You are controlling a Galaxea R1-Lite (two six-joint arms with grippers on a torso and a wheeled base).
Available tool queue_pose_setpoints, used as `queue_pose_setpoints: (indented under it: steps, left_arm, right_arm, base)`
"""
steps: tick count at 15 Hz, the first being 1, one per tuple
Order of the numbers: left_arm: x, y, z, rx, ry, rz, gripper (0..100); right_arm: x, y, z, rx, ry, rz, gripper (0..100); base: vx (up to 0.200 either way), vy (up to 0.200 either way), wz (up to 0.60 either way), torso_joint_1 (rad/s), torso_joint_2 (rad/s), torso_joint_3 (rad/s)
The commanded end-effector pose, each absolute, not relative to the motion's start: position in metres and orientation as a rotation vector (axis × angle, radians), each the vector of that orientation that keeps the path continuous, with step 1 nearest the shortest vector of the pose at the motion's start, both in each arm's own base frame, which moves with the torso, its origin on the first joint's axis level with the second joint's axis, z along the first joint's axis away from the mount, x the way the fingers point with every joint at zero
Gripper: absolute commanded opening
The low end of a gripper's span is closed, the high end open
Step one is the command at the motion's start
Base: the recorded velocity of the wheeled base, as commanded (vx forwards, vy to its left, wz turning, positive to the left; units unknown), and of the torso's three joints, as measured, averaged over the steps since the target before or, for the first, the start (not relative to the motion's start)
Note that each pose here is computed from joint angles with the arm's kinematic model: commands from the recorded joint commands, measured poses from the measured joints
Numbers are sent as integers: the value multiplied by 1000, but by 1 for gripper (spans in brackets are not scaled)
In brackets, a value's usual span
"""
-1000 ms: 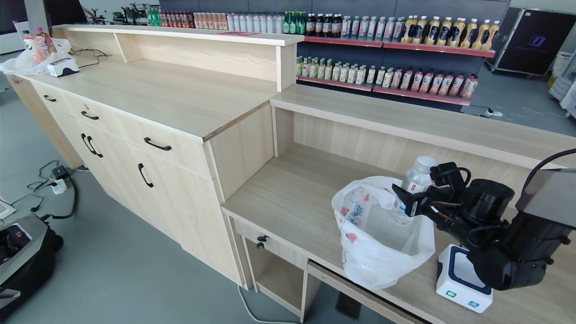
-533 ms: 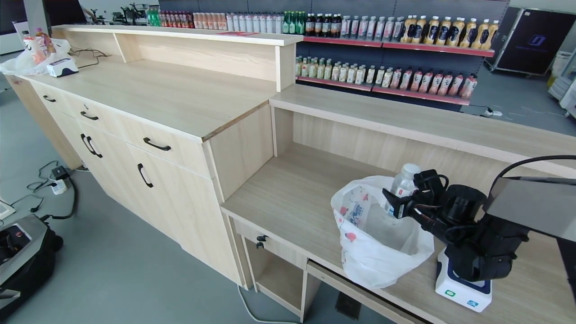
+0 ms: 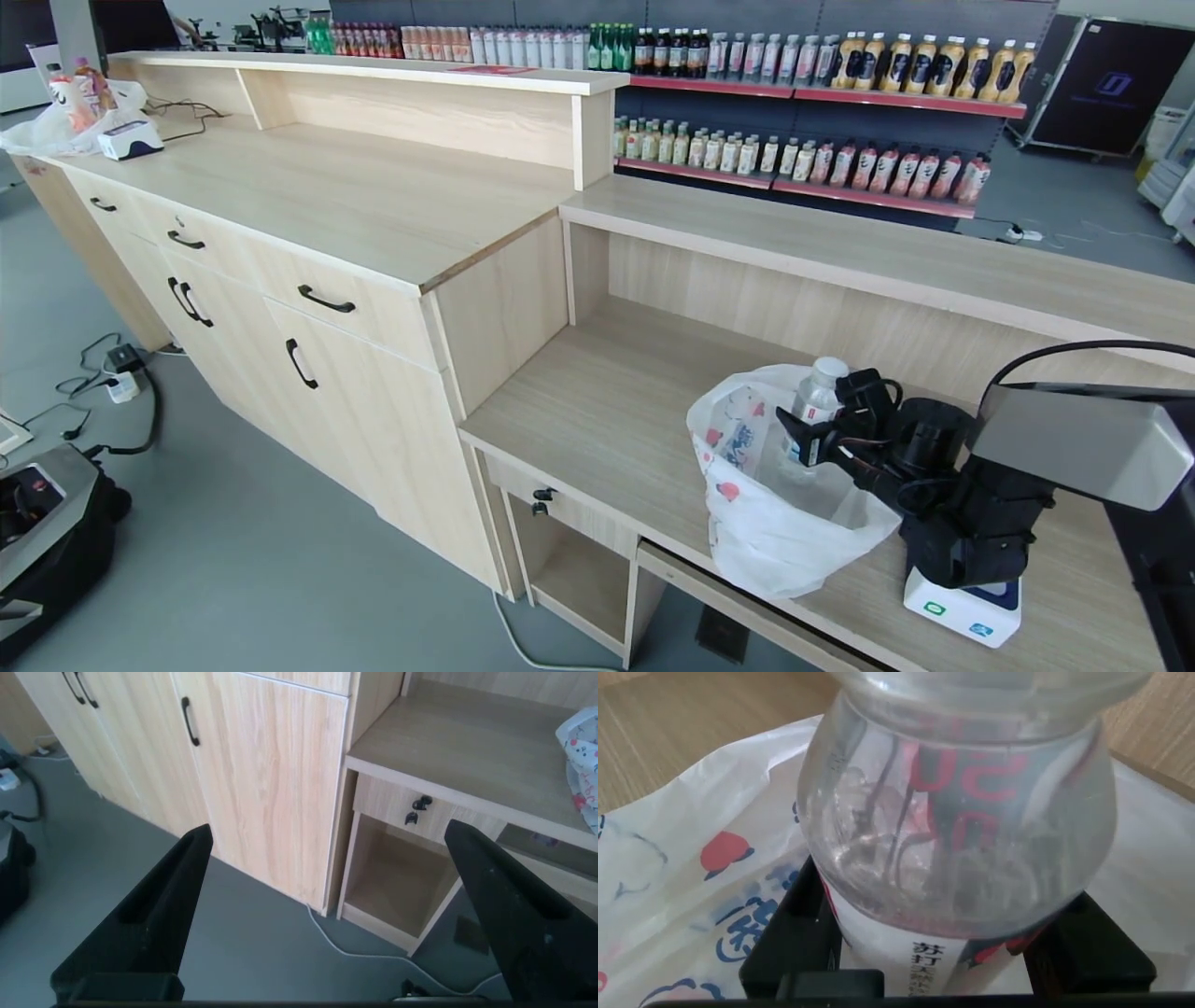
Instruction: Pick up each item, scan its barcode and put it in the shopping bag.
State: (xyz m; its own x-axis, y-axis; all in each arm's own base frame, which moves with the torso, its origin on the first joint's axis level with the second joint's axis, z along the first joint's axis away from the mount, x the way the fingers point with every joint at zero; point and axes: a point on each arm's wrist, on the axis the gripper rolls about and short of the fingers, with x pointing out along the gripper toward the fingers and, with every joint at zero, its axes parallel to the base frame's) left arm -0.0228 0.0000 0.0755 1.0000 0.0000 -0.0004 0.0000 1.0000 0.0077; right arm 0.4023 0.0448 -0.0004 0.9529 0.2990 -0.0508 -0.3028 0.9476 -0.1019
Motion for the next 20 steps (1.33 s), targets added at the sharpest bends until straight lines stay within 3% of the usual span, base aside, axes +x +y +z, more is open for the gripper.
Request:
queue_pose_setpoints:
  steps: [1, 4, 5, 7, 10, 14, 17, 20]
  left_arm:
    - [-23, 0, 75, 8, 0, 0, 100]
    - [-23, 0, 75, 8, 0, 0, 100]
    - [-23, 0, 75, 8, 0, 0, 100]
    - [-23, 0, 75, 8, 0, 0, 100]
    - [-23, 0, 75, 8, 0, 0, 100]
    - [-23, 0, 75, 8, 0, 0, 100]
    - [-23, 0, 75, 8, 0, 0, 100]
    - [-23, 0, 75, 8, 0, 0, 100]
  right_arm:
    - [401, 45, -9, -108, 61, 308, 0]
    - [402, 45, -10, -108, 64, 308, 0]
    - [401, 45, -10, -108, 66, 308, 100]
    - [402, 45, 11, -104, 10, 305, 100]
    - [385, 46, 77, -110, -55, 306, 100]
    - [298, 33, 167, -113, -20, 294, 100]
    - [228, -5, 204, -167, -66, 153, 100]
    - [171, -71, 236, -380, 14, -228, 100]
  base:
    - [0, 0, 0, 0, 0, 0]
    - [0, 0, 0, 0, 0, 0]
    - [0, 0, 0, 0, 0, 0]
    - [0, 0, 0, 0, 0, 0]
    - [0, 0, 0, 0, 0, 0]
    - [0, 0, 0, 0, 0, 0]
    - [0, 0, 0, 0, 0, 0]
    - [0, 0, -400, 0, 2, 2]
